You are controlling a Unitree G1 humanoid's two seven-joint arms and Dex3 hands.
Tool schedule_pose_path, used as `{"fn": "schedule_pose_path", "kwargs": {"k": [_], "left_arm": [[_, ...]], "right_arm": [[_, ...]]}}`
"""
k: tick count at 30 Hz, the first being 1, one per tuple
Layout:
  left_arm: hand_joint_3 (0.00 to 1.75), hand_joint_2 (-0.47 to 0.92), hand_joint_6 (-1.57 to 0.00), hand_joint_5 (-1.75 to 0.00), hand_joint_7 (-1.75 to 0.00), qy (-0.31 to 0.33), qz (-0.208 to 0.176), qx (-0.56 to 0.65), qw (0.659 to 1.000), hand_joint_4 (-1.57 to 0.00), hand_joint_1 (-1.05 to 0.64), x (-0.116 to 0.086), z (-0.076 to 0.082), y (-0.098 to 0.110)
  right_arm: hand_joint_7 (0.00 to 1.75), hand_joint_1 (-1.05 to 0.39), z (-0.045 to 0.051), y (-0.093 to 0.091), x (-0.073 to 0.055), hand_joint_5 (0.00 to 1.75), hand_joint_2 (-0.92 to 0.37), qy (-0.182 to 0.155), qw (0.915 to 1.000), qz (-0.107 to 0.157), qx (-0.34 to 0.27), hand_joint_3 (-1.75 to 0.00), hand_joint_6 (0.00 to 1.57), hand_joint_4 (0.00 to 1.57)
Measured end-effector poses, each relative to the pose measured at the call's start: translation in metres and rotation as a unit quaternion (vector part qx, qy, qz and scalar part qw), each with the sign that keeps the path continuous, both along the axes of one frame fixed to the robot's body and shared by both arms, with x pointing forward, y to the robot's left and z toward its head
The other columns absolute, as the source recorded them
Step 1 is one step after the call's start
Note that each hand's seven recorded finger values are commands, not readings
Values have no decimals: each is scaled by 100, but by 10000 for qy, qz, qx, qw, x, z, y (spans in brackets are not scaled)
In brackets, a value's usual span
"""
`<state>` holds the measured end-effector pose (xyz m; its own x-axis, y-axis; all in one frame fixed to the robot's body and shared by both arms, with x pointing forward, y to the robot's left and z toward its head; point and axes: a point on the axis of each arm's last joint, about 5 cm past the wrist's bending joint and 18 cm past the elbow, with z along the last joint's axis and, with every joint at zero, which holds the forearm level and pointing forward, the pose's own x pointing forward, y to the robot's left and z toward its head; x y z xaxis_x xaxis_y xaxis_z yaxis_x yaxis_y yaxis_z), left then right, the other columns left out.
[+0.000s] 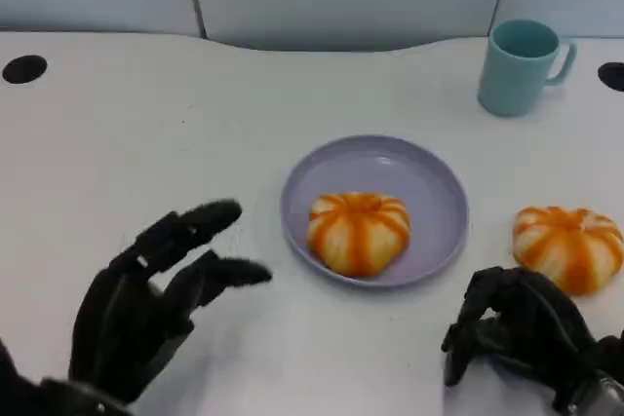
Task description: Grasp the bread from the table and place it into the plate.
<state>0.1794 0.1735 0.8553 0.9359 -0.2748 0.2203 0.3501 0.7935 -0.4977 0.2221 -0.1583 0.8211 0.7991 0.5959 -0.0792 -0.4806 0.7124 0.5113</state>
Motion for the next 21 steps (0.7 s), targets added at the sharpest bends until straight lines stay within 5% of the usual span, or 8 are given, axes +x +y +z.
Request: {"fn": "schedule_pose_path", "kwargs": {"k": [6,21], "left_arm": [[44,92,-38,-175,-174,172,168,-96,9997,-71,-55,-117,-32,66],[36,92,-45,-175,-175,804,628,-411,9939,-78,-48,-268,-153,-21]], "right_arm": [[48,-105,-2,1,-1,69,-51,-10,10000,1,-38,-1,157,157],[48,-105,-20,-25,-7,70,-53,-96,9999,-41,-75,-1,157,157]]}}
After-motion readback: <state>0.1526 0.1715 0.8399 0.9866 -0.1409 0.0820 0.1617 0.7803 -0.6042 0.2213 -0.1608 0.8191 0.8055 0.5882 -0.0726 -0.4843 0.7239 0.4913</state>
